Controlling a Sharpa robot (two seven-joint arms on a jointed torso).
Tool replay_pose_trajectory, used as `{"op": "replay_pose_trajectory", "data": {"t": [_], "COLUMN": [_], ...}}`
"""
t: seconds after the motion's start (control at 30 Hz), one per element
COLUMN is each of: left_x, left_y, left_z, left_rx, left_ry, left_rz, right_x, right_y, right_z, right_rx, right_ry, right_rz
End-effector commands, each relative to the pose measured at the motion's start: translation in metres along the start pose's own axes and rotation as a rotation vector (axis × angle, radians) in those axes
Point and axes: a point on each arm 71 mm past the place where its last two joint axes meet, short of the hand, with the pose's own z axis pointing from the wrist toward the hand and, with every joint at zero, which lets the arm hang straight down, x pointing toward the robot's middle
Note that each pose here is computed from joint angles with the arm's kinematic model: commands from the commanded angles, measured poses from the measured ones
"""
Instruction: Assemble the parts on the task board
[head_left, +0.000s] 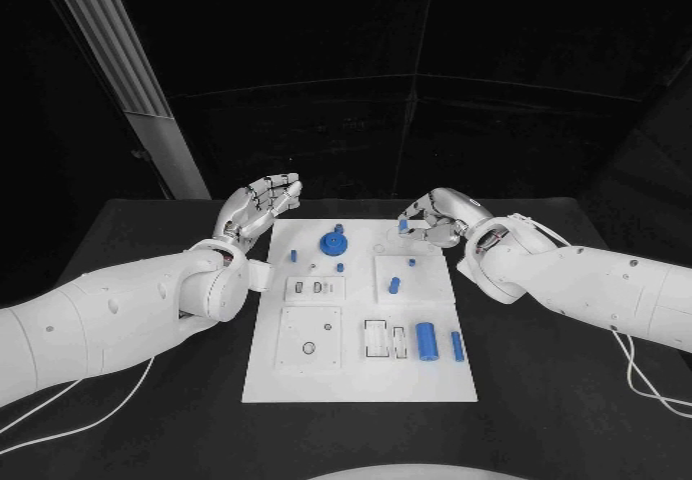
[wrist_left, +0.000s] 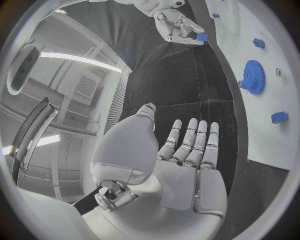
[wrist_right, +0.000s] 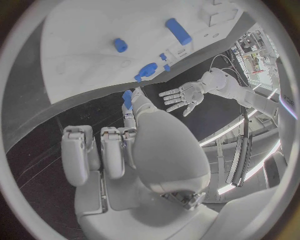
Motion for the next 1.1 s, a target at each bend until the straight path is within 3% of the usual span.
{"op": "replay_pose_trajectory", "data": {"t": [0.03, 0.47, 0.87, 1.1], "left_x": [0.0011, 0.0031, 0.0033, 0.0036], "left_y": [-0.0198, -0.0198, -0.0198, -0.0198], "left_z": [-0.0017, -0.0005, -0.0003, -0.0003], "left_rx": [0.272, 0.272, 0.272, 0.272], "left_ry": [0.011, 0.013, 0.013, 0.014], "left_rz": [-0.005, -0.006, -0.006, -0.007], "right_x": [0.005, 0.034, 0.053, 0.069], "right_y": [0.012, 0.069, 0.099, 0.116], "right_z": [0.003, 0.013, 0.015, 0.008], "right_rx": [-0.005, -0.086, -0.081, -0.059], "right_ry": [0.015, 0.100, 0.148, 0.181], "right_rz": [0.023, 0.077, 0.013, -0.019]}}
